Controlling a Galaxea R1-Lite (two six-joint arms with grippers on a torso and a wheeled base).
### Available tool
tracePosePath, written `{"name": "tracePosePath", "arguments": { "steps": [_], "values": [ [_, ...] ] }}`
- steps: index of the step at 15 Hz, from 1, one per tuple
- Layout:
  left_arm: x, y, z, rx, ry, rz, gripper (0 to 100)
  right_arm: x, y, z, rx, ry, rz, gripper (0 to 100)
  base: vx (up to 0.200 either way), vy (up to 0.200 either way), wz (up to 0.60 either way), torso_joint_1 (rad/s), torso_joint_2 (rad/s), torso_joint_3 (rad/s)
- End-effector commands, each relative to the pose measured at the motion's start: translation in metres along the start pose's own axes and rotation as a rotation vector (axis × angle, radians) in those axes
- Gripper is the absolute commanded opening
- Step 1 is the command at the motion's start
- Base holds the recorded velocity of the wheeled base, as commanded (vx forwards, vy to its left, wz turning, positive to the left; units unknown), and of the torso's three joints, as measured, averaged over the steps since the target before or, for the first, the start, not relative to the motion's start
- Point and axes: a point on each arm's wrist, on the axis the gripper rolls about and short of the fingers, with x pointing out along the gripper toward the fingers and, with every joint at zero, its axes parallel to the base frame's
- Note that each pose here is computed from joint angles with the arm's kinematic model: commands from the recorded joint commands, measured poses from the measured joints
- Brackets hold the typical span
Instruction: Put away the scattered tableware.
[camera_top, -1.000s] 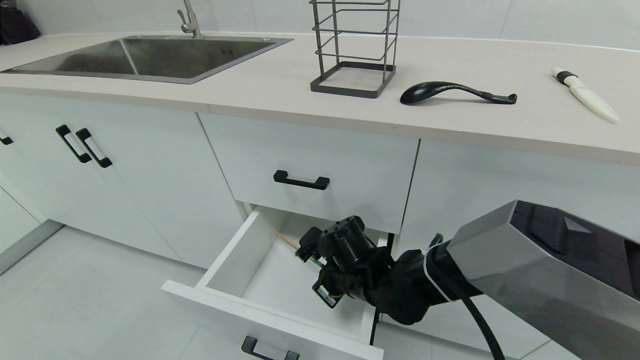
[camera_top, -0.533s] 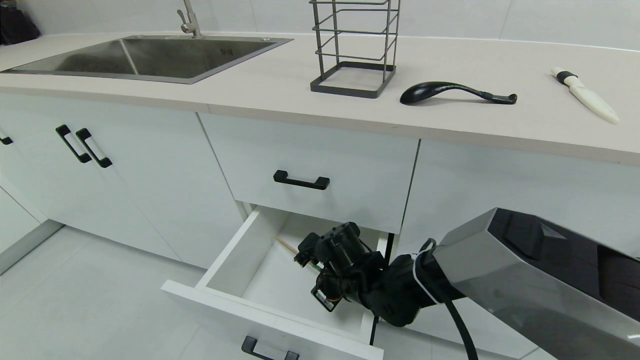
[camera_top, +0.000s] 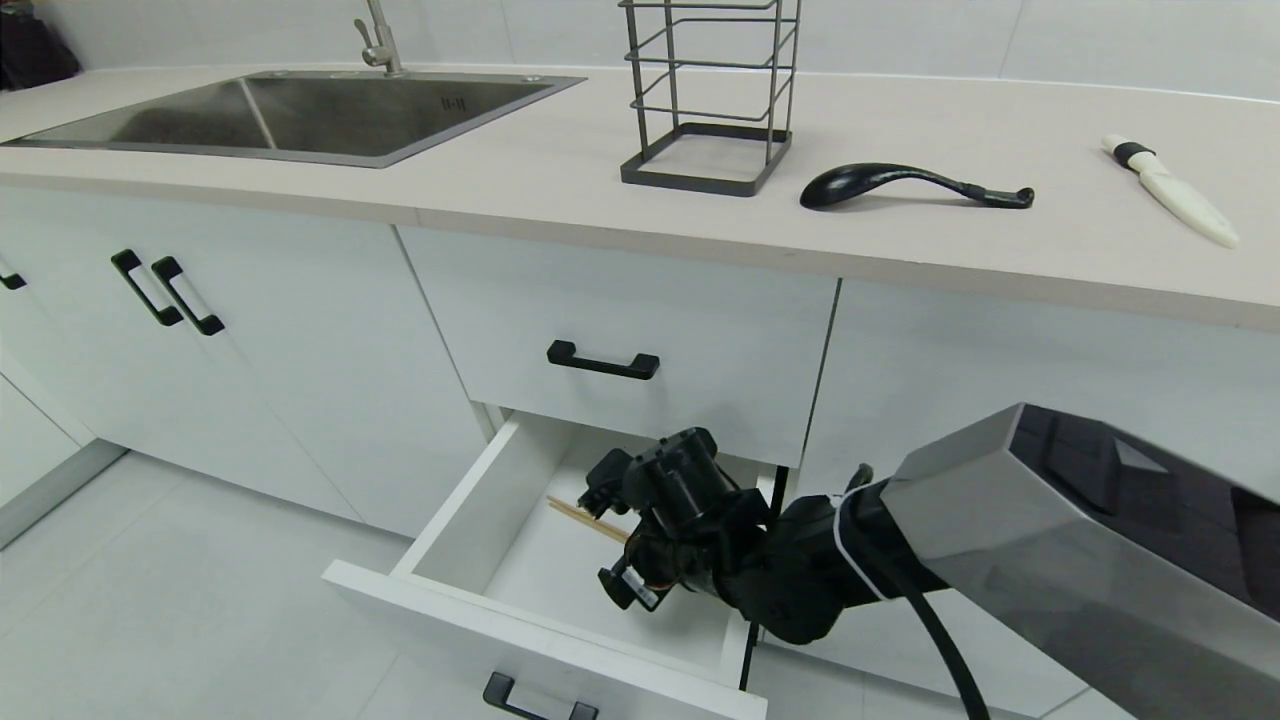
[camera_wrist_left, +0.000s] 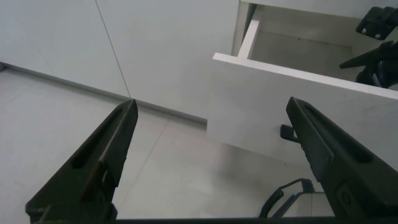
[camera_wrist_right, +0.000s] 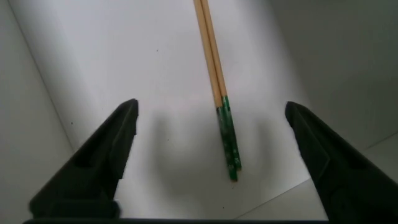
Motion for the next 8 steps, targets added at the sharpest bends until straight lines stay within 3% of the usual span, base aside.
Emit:
{"name": "tracePosePath", "arguments": {
  "steps": [1,4,8],
  "values": [
    [0.000,0.000,0.000,0.000,0.001,0.001,100,-0.028,-0.007,0.022,0.004,-0.043,0.005,100,0.000,0.000,0.00,0.000,0.00,0.000],
    [0.000,0.000,0.000,0.000,0.001,0.001,100,-0.070,-0.001,0.049,-0.003,-0.137,0.056,100,0.000,0.000,0.00,0.000,0.00,0.000],
    [0.000,0.000,0.000,0.000,0.001,0.001,100,-0.119,-0.004,0.066,-0.004,-0.243,0.141,100,0.000,0.000,0.00,0.000,0.00,0.000]
  ]
}}
